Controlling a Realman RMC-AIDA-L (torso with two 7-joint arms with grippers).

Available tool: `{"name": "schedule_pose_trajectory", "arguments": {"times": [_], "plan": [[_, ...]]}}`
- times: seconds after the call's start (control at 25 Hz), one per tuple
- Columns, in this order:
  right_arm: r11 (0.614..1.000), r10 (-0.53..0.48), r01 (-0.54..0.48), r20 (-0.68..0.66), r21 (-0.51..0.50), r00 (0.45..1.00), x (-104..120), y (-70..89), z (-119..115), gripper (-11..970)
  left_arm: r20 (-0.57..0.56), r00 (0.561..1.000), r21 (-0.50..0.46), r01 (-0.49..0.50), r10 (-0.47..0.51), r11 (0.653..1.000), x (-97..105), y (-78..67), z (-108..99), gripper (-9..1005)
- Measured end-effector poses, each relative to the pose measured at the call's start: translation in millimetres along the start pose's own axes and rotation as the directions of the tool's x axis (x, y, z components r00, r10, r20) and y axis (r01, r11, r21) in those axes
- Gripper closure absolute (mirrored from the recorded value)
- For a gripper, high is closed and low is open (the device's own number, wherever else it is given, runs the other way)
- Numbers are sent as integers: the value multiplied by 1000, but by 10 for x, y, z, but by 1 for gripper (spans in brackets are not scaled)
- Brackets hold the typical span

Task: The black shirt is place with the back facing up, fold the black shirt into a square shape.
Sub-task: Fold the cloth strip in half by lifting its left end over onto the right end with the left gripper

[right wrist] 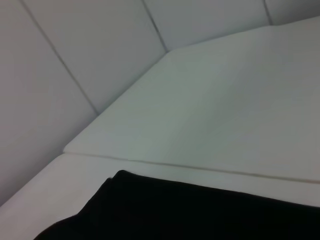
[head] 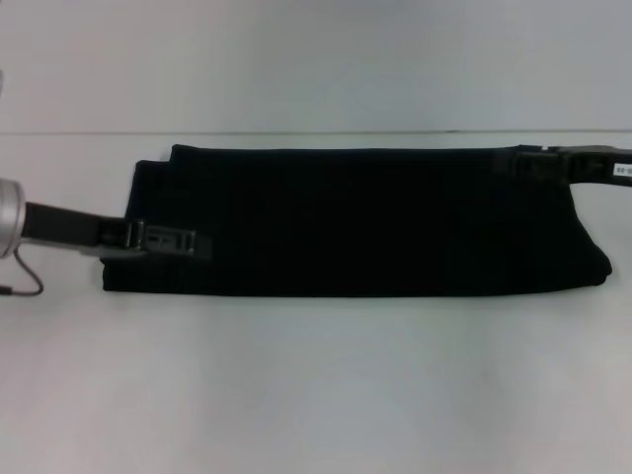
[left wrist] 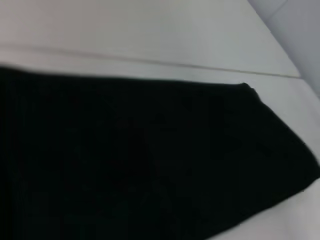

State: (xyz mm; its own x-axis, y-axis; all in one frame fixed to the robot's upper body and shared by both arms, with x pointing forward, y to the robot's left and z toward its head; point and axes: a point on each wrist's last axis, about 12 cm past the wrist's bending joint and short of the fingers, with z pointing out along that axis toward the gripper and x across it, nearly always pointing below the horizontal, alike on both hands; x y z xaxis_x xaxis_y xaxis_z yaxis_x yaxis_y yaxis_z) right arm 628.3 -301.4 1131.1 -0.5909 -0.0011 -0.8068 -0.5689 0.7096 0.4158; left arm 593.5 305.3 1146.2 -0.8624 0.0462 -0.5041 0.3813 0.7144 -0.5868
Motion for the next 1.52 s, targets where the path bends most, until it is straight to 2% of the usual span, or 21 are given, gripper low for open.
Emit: {"name": "schedule_pose_trajectory", "arguments": {"times": [0.16,0.28,0.32,0.44,0.6,0.76,0.92,1.16,1.52], "plan": [[999,-43,43,-14,-10,999,-48,50,79,227,-7,985,32,171,-171,985,113,63,-47,86],[996,-83,83,-23,-15,996,-98,92,151,169,-19,952,58,305,-304,951,211,123,-25,87],[995,-98,98,-26,-15,995,-116,105,178,153,-11,926,72,376,-376,924,262,165,-6,87],[990,-138,138,-41,-15,990,-147,157,275,106,17,867,90,494,-497,865,345,247,20,87],[984,-179,177,-60,-32,982,-209,230,367,76,79,736,112,664,-673,739,481,389,8,88],[975,-217,212,-76,-64,973,-276,318,451,81,134,612,159,763,-779,627,591,499,-25,88],[966,-249,240,-94,-93,964,-314,388,503,83,174,527,165,817,-832,552,684,590,-34,89],[955,-283,272,-89,-119,955,-368,466,528,86,195,466,164,852,-863,497,743,638,35,89],[955,-286,278,-75,-102,955,-400,481,568,90,200,440,168,865,-875,473,682,631,120,89]]}}
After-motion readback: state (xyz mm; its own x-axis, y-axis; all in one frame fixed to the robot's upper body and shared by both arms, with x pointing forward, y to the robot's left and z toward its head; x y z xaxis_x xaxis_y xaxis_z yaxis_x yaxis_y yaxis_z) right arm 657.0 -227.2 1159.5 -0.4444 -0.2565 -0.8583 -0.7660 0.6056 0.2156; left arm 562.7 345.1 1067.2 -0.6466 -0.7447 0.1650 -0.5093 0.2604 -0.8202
